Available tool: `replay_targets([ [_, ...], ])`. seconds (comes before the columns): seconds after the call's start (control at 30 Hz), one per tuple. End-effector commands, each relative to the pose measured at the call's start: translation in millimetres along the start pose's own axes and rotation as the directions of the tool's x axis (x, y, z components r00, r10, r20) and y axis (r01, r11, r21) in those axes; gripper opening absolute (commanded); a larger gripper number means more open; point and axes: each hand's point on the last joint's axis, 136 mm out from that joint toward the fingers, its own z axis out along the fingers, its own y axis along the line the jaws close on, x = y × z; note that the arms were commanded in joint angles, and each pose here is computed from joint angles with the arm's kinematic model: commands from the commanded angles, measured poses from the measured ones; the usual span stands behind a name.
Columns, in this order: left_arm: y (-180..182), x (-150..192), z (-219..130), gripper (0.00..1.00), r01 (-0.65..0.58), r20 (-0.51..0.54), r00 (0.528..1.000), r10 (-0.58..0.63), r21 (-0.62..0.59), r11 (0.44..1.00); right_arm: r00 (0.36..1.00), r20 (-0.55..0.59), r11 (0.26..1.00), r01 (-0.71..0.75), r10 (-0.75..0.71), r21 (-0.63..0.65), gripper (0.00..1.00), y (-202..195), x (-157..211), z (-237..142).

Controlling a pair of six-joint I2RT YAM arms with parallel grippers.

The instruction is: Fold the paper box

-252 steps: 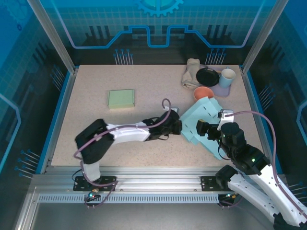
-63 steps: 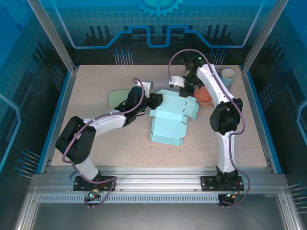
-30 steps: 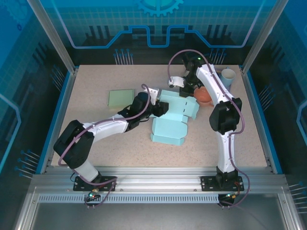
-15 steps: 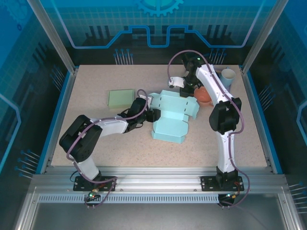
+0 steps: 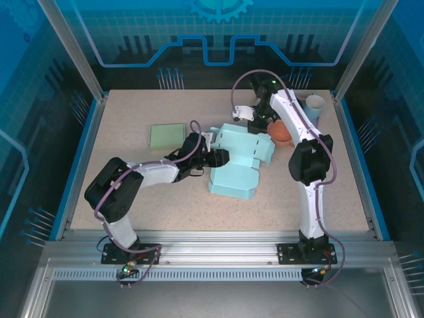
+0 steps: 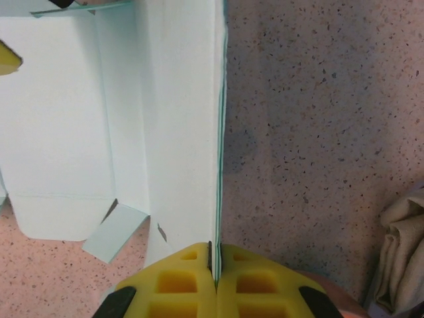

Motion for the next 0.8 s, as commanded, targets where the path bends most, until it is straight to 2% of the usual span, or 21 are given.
replay_targets([
  [0.0, -28, -20, -16, 0.55, -0.012, 0.058, 0.998, 0.007, 0.089, 0.996, 1.0, -0.004, 1.0, 0.004, -0.004, 0.008, 0.0, 2, 1, 3],
  [0.07, -30, -29, -38, 0.55, -0.034, 0.097, 0.995, 0.027, 0.072, 0.997, 1.0, -0.002, 0.999, 0.018, -0.018, 0.05, 0.0, -3, -1, 0],
  [0.27, -5, -43, -109, 0.54, -0.09, 0.26, 0.957, 0.127, -0.15, 0.985, 0.992, 0.018, 0.971, 0.117, -0.124, 0.21, 0.0, -8, -12, -14],
  [0.37, 25, -54, -145, 0.52, -0.064, 0.368, 0.912, 0.182, -0.309, 0.949, 0.958, -0.013, 0.908, 0.277, -0.287, 0.315, 0.0, 2, -22, -12],
  [0.43, 46, -58, -163, 0.5, -0.016, 0.416, 0.891, 0.183, -0.374, 0.927, 0.915, -0.039, 0.832, 0.382, -0.401, 0.402, 0.0, 9, -34, -12],
  [0.57, 67, -53, -167, 0.49, 0.02, 0.44, 0.883, 0.161, -0.379, 0.925, 0.88, -0.055, 0.705, 0.413, -0.471, 0.577, 0.0, 7, -61, -25],
  [0.77, 75, -31, -141, 0.46, -0.05, 0.397, 0.898, 0.187, -0.33, 0.943, 0.849, -0.103, 0.533, 0.415, -0.519, 0.738, 0.0, 9, -81, -28],
])
